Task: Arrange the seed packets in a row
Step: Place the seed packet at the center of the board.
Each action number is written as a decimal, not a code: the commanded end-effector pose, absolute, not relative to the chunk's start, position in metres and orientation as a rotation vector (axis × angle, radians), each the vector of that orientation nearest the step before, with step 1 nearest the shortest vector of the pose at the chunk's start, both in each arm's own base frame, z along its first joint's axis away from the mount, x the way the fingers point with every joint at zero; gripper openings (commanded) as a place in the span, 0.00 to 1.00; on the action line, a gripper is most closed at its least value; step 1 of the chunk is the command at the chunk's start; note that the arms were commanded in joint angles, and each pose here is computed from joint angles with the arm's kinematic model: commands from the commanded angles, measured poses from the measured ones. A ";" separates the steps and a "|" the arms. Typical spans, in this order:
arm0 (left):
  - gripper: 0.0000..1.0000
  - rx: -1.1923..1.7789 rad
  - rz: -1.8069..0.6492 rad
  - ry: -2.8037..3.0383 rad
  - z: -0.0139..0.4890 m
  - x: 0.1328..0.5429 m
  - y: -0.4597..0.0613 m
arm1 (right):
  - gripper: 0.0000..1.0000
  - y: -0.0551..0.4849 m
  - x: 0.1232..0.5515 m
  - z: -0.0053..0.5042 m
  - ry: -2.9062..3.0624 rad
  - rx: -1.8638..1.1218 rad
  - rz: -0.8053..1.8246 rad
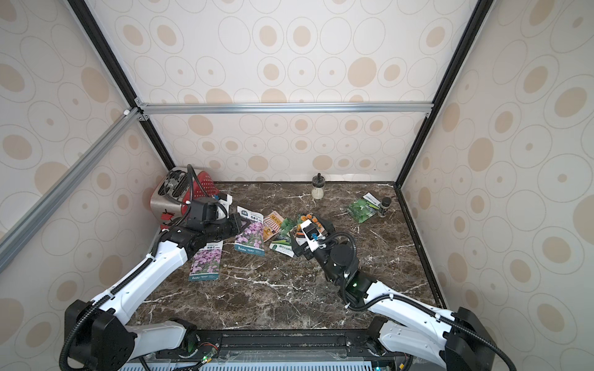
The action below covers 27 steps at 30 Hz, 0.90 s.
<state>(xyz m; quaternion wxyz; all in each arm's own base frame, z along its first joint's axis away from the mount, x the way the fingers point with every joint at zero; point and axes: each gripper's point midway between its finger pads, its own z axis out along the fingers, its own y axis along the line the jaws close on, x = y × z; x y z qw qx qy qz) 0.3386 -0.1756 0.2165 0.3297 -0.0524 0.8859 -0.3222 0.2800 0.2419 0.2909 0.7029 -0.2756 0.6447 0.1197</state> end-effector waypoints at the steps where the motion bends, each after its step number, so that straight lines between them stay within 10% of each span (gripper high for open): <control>1: 0.00 -0.052 -0.868 2.265 0.216 0.332 -0.179 | 0.97 0.269 0.264 0.234 1.747 -0.692 0.580; 18: 0.03 0.081 -1.021 1.984 0.254 0.342 -0.200 | 0.84 0.311 0.345 0.248 1.914 -0.072 1.780; 27: 0.03 0.075 -1.039 1.982 0.252 0.346 -0.205 | 0.77 0.341 0.354 0.242 1.821 -0.063 1.985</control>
